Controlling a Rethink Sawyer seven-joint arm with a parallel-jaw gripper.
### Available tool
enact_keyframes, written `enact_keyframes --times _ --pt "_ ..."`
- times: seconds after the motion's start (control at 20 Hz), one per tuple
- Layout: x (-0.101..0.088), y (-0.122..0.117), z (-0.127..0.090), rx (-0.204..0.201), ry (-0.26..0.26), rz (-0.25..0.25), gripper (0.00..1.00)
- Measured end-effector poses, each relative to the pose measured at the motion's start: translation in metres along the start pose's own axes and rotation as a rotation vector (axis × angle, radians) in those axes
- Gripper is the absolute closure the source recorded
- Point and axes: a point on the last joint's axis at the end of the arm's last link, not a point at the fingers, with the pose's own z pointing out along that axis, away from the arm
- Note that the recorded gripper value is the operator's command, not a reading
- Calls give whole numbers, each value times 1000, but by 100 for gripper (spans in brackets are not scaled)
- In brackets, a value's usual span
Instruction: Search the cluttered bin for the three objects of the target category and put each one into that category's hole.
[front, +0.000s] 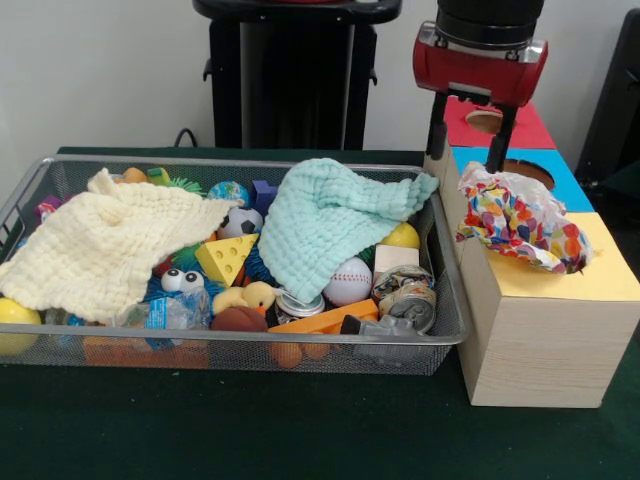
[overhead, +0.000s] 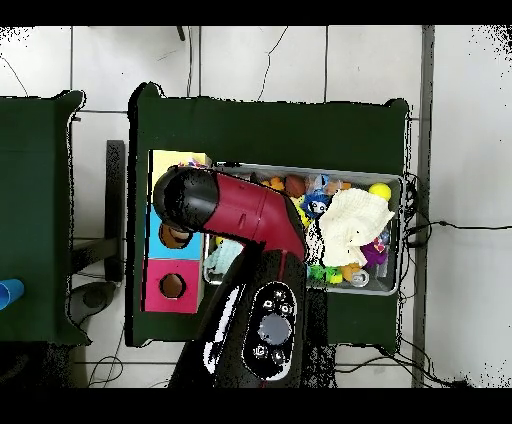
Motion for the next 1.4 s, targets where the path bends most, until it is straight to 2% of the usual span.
enact_keyframes --times 0.4,0.7,0.95,1.4 --pt "1 6 6 -22 5 -3 0" --pt "-3 9 12 -36 -19 -2 0" --pt "-5 13 27 -47 -42 -5 0" --pt "2 18 43 -53 -28 -11 0"
